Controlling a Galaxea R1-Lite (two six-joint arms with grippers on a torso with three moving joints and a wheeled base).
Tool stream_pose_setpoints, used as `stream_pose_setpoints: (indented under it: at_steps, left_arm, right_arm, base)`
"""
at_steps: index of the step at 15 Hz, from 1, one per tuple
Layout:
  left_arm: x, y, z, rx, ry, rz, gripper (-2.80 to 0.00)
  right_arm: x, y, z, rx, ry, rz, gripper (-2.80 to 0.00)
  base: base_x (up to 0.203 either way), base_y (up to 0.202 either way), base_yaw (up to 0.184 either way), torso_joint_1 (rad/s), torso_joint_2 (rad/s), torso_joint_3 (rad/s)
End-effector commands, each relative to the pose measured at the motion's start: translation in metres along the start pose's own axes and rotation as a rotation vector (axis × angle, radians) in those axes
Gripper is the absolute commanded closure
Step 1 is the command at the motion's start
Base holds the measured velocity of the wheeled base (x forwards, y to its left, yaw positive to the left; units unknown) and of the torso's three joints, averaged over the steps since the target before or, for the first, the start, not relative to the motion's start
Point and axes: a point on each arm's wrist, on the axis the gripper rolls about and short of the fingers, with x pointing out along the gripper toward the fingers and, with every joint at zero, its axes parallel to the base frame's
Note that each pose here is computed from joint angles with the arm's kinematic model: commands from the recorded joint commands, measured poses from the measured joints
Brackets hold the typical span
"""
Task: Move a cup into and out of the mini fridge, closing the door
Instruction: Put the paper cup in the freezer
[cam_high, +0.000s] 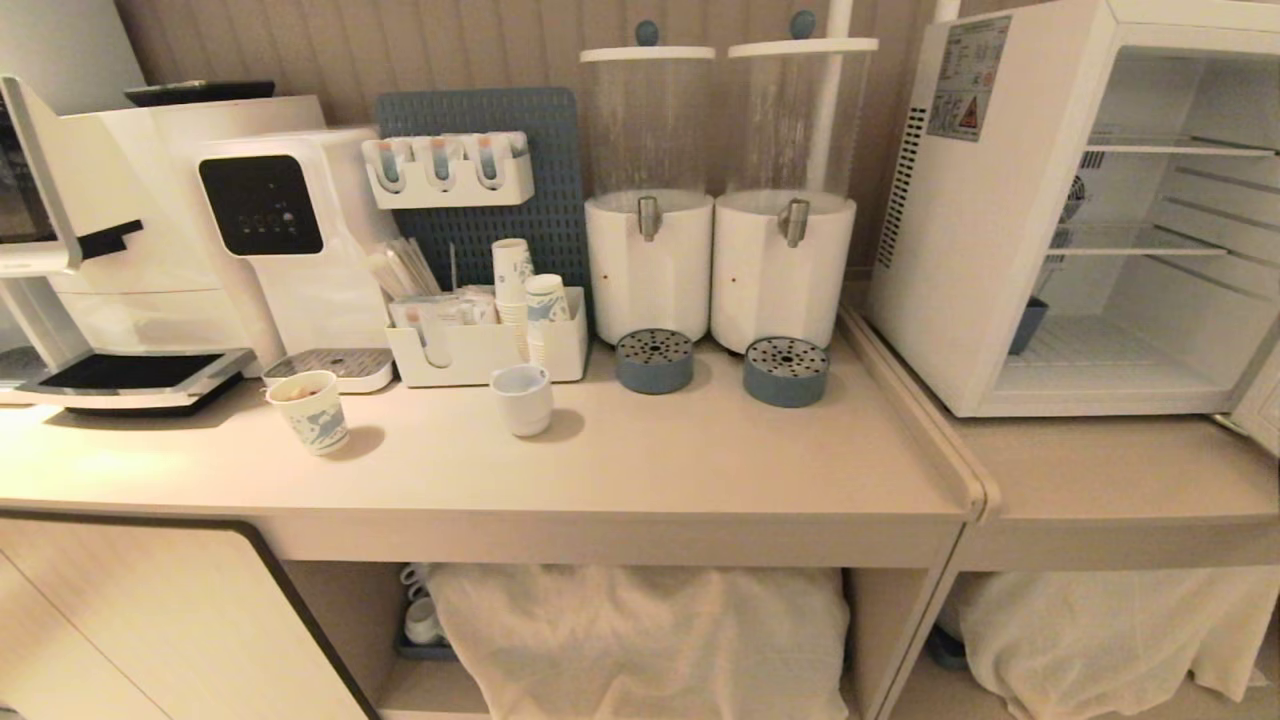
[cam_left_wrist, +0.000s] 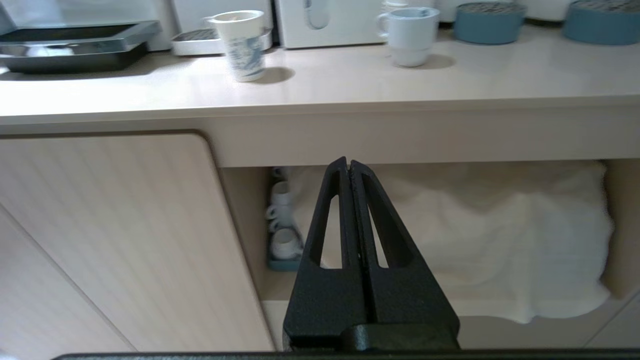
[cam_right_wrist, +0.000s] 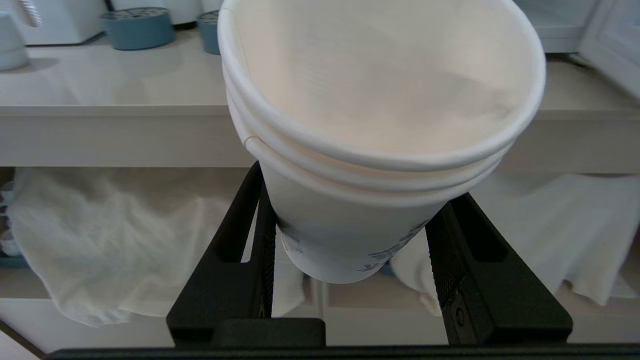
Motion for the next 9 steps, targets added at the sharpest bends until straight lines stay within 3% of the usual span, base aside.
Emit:
stream_pose_setpoints:
  at_steps: [1, 6, 9]
  left_arm:
    - [0.0012, -0.0001, -0.0047, 0.0, 0.018, -0.003, 0.0]
    - [0.0012, -0.0001, -0.0047, 0.003, 0.018, -0.002, 0.0]
    - [0.0012, -0.0001, -0.0045, 0.006, 0.017, -0.002, 0.0]
  right_arm:
    - [0.0003, 0.0001, -0.0008, 0.001, 0.004, -0.001, 0.0]
    - [0.0003, 0.0001, -0.0008, -0.002, 0.004, -0.001, 0.0]
    - [0.0003, 0.0001, -0.0008, -0.002, 0.004, -0.001, 0.0]
  base:
    - [0.0, -0.2, 0.001, -0.001, 0.0, 0.006]
    - [0.0, -0.184, -0.001, 0.002, 0.0, 0.001]
    - [0.0, -0.037, -0.001, 0.001, 0.0, 0.002]
